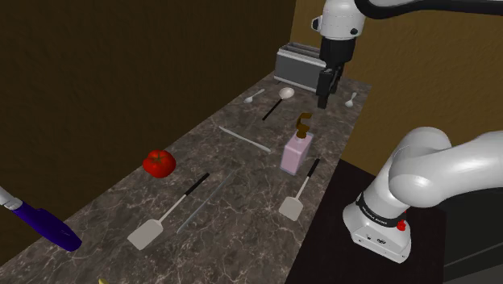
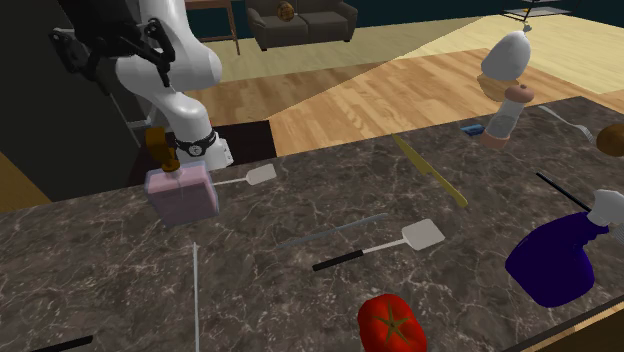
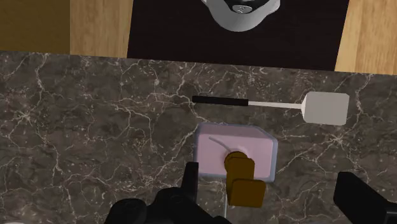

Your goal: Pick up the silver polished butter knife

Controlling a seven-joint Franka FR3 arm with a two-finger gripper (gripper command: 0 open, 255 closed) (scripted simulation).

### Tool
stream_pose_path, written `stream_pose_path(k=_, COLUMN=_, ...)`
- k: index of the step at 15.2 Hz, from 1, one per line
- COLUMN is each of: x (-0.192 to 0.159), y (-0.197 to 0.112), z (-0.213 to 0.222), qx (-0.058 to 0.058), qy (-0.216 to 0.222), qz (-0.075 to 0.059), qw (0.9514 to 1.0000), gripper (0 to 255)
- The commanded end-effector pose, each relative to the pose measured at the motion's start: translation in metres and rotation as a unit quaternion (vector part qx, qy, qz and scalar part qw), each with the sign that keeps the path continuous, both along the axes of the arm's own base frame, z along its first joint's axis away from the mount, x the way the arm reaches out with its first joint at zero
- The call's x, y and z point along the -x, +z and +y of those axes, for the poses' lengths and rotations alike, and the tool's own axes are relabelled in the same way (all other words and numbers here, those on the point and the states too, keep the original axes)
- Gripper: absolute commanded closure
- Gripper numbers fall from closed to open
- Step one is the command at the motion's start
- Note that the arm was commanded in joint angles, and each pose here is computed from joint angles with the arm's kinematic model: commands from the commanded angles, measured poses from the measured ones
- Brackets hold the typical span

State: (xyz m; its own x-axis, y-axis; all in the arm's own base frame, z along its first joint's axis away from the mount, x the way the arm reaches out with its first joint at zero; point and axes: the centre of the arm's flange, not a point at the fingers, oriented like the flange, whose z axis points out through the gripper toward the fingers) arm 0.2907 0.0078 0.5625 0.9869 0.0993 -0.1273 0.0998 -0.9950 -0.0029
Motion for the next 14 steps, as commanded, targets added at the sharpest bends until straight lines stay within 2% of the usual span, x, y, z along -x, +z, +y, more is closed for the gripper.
stream_pose_path(k=1, x=0.0, y=0.0, z=0.0, qx=0.0, qy=0.0, qz=0.0, qw=1.0, gripper=0)
stream_pose_path(k=4, x=-0.029, y=-0.022, z=0.013, qx=-0.006, qy=0.063, qz=-0.005, qw=0.998, gripper=0)
stream_pose_path(k=7, x=-0.056, y=-0.043, z=0.03, qx=-0.012, qy=0.125, qz=-0.011, qw=0.992, gripper=0)
stream_pose_path(k=10, x=-0.081, y=-0.063, z=0.05, qx=-0.018, qy=0.187, qz=-0.016, qw=0.9821, gripper=0)
stream_pose_path(k=14, x=-0.11, y=-0.09, z=0.082, qx=-0.026, qy=0.268, qz=-0.023, qw=0.9627, gripper=0)
